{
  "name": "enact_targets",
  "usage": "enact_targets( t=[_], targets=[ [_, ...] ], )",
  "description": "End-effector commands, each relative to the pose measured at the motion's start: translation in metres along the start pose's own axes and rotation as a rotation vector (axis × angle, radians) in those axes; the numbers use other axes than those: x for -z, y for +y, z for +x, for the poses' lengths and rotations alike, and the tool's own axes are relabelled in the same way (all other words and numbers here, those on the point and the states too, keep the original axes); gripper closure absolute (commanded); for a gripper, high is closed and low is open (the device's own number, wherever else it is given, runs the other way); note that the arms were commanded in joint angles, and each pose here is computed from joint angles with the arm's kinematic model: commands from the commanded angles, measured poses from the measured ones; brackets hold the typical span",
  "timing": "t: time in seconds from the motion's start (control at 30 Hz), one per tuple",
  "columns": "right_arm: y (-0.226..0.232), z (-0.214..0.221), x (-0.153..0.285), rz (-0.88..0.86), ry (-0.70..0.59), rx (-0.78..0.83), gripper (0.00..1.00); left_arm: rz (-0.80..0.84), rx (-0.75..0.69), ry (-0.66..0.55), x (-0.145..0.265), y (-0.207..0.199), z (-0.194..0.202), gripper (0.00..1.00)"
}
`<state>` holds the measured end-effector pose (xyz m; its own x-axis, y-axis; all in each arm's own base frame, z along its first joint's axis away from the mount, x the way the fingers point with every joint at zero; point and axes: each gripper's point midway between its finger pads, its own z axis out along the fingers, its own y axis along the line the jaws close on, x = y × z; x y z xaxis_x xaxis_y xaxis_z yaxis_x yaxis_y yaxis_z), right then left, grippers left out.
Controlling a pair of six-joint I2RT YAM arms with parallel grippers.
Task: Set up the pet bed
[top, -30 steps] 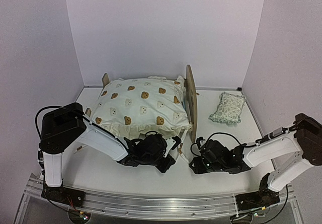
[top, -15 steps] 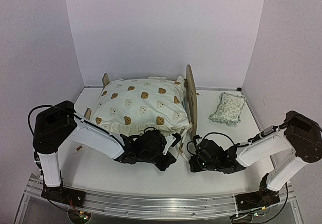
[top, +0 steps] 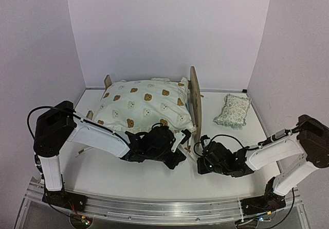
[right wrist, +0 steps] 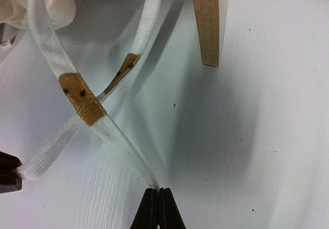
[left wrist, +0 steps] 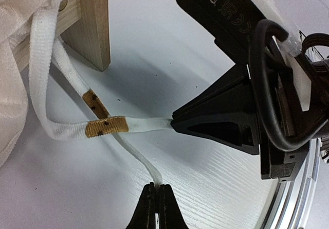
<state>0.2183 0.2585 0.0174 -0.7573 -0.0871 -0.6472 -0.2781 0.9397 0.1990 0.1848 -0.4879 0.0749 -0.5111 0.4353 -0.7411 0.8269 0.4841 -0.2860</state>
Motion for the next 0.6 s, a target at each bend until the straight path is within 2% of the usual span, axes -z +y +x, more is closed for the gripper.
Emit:
enact_targets(
  t=[0.0,0.23,0.57],
  targets=[
    [-0.002,-0.015,0.007,0.034,-0.053,0.039,0.99,-0.006,-0.028,-0.035,0.006,-0.006,-0.022,1.0],
    [-0.011,-0.011,0.005,0.085,-0.038,0.06,0.99,-0.028,-0.039,-0.06,0.01,-0.004,-0.033,1.0],
    [-0.008,-0.005,0.007,0.05,-0.011,0.054,1.0,-0.028,-0.061,-0.071,0.004,-0.007,-0.044,1.0]
  ],
)
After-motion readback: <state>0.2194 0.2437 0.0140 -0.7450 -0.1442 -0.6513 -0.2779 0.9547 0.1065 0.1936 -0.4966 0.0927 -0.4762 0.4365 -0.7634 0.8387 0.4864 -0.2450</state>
